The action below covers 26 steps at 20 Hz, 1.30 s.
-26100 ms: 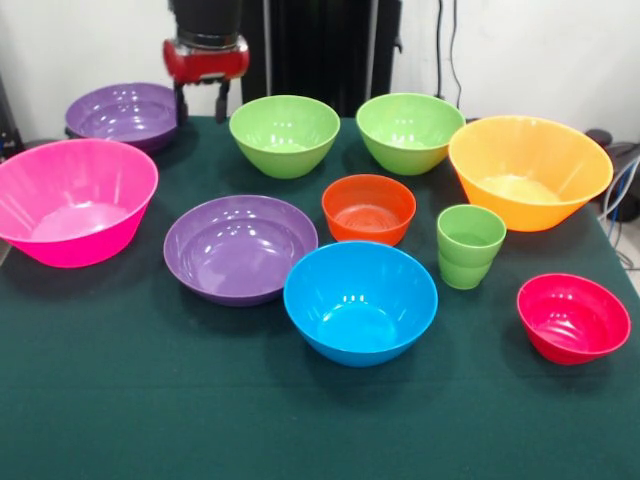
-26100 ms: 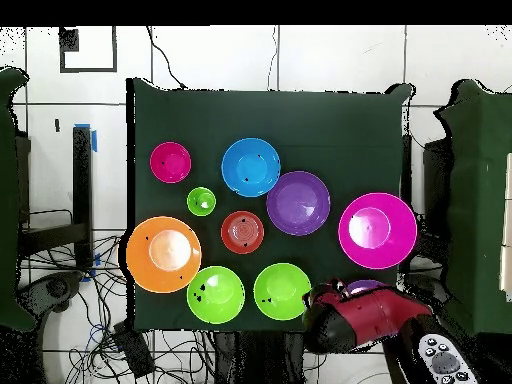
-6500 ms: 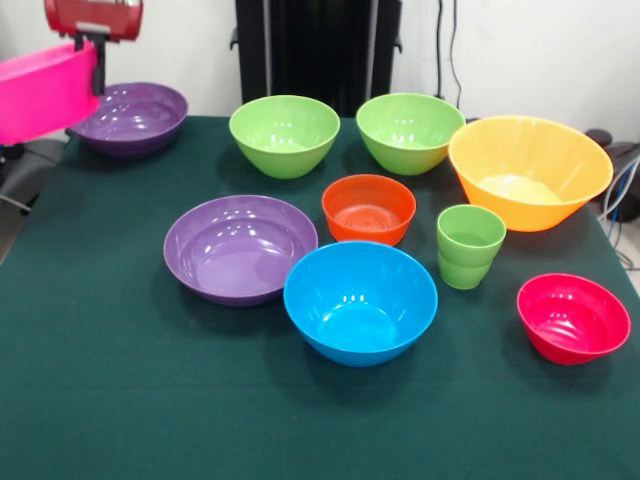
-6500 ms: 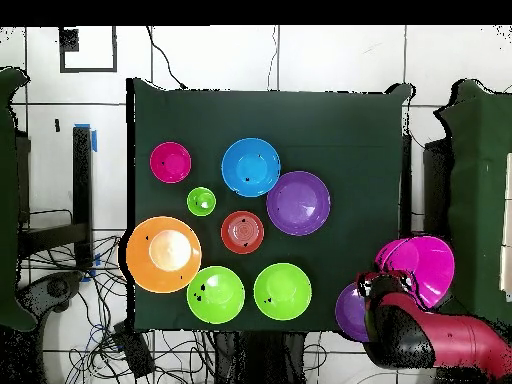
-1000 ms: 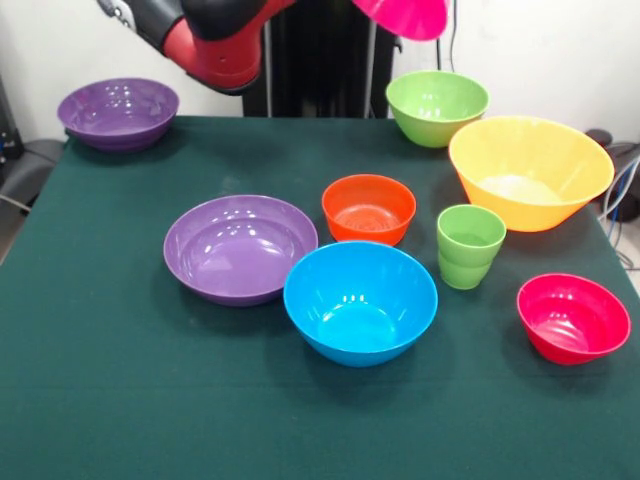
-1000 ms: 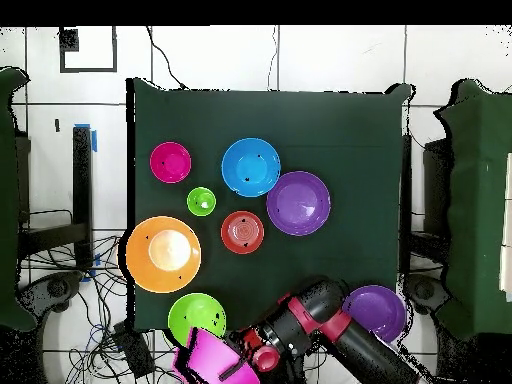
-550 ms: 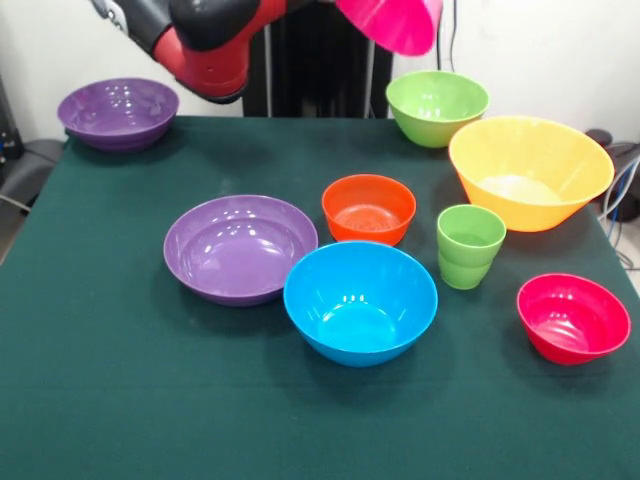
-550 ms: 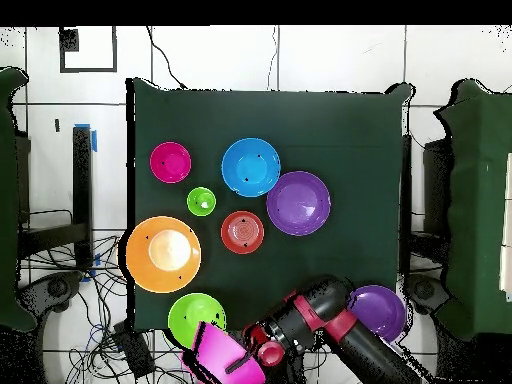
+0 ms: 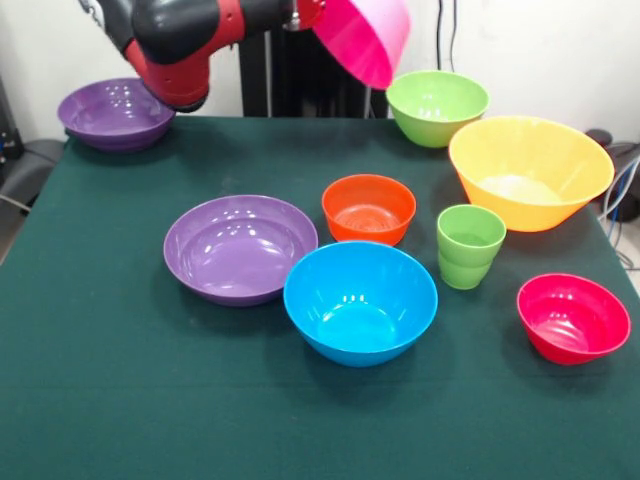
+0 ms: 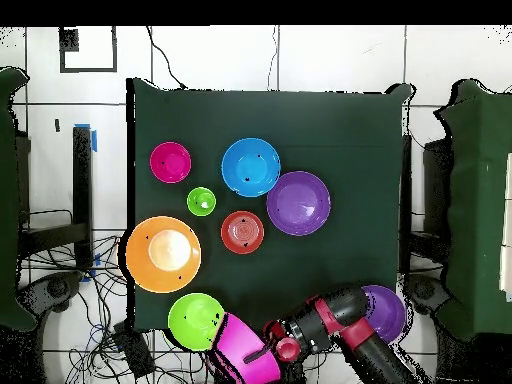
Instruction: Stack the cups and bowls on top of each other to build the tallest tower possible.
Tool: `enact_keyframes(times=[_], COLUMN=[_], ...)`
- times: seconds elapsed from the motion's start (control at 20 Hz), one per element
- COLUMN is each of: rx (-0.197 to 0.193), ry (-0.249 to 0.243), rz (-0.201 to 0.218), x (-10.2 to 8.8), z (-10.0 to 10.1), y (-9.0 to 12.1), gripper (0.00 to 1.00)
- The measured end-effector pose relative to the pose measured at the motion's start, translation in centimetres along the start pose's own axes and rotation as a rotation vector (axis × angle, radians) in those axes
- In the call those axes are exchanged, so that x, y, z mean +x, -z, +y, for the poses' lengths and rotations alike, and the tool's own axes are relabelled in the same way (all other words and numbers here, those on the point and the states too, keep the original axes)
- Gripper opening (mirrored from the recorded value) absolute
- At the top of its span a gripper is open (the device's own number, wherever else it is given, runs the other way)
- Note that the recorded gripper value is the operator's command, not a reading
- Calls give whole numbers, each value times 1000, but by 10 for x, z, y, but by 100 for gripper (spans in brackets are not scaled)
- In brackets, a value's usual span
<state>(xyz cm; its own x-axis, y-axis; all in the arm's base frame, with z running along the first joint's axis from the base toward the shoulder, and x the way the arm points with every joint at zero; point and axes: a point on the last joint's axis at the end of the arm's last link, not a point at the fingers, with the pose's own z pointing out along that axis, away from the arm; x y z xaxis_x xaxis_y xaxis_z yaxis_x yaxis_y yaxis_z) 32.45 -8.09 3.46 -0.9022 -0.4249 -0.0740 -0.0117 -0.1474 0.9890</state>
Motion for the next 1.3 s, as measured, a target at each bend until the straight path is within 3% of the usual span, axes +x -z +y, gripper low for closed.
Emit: enact_keyframes(times=[0.15, 0.35, 0.65, 0.9, 1.3], rx=[17, 33, 39, 29, 31], ry=[-18, -33, -7, 51, 69], rz=[-10, 7, 21, 31, 37], x=[13, 24, 31, 31, 30], z=[-13, -31, -53, -59, -54], y=[11, 18, 20, 12, 10], gripper=[0, 0, 0, 0, 0])
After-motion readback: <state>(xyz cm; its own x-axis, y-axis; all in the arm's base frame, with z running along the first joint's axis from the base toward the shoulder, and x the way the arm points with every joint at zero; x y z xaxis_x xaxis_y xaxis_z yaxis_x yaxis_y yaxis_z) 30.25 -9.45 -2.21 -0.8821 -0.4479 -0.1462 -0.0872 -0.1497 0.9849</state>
